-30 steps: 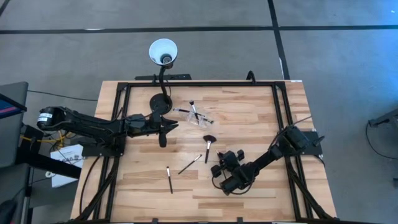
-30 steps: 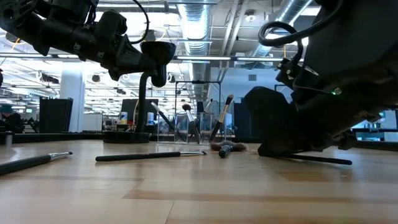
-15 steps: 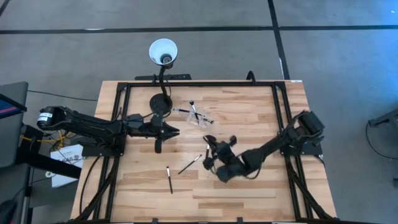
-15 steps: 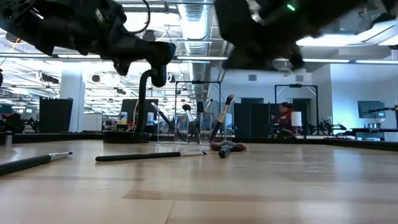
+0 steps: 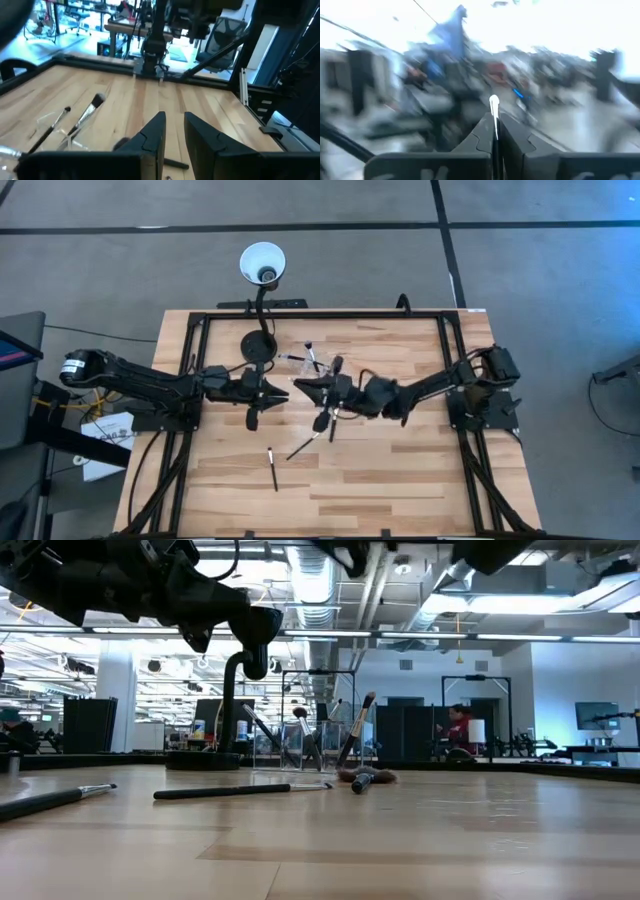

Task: Sort items
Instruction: Put the eyeshadow brush into the left section of the transparent organizer

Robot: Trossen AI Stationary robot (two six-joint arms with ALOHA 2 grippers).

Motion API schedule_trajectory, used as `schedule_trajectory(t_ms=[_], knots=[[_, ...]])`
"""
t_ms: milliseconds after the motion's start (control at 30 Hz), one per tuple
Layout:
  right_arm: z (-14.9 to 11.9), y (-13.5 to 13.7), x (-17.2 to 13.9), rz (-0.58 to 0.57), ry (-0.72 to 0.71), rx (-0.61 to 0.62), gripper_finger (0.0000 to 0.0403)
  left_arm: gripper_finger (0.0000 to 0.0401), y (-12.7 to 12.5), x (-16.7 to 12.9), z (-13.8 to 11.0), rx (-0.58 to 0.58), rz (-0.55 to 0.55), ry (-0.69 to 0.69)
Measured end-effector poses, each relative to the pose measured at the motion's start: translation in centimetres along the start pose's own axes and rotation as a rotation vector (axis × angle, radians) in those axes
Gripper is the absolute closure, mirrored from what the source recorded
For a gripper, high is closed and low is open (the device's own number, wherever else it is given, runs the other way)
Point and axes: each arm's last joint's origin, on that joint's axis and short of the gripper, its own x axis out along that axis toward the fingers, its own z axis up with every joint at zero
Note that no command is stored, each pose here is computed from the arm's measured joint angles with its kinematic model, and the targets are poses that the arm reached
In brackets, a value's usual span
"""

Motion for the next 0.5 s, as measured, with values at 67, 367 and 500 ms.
schedule_trajectory(t_ms=[67,367,500], knots=[[0.7,-0.6,0.3,0.099,-0.088,0.018,0.0389,0.0334,0.0,0.0,0.3,0.030,-0.004,-0.032],[1.4,-2.4,1.0,0.208,-0.241,0.051,0.0398,0.0310,-0.4,-0.5,3.0,0.229,-0.005,-0.323],[0.6,-2.3,2.0,0.200,-0.270,0.055,0.0387,0.0272,-0.4,-0.5,3.3,0.235,-0.004,-0.337]])
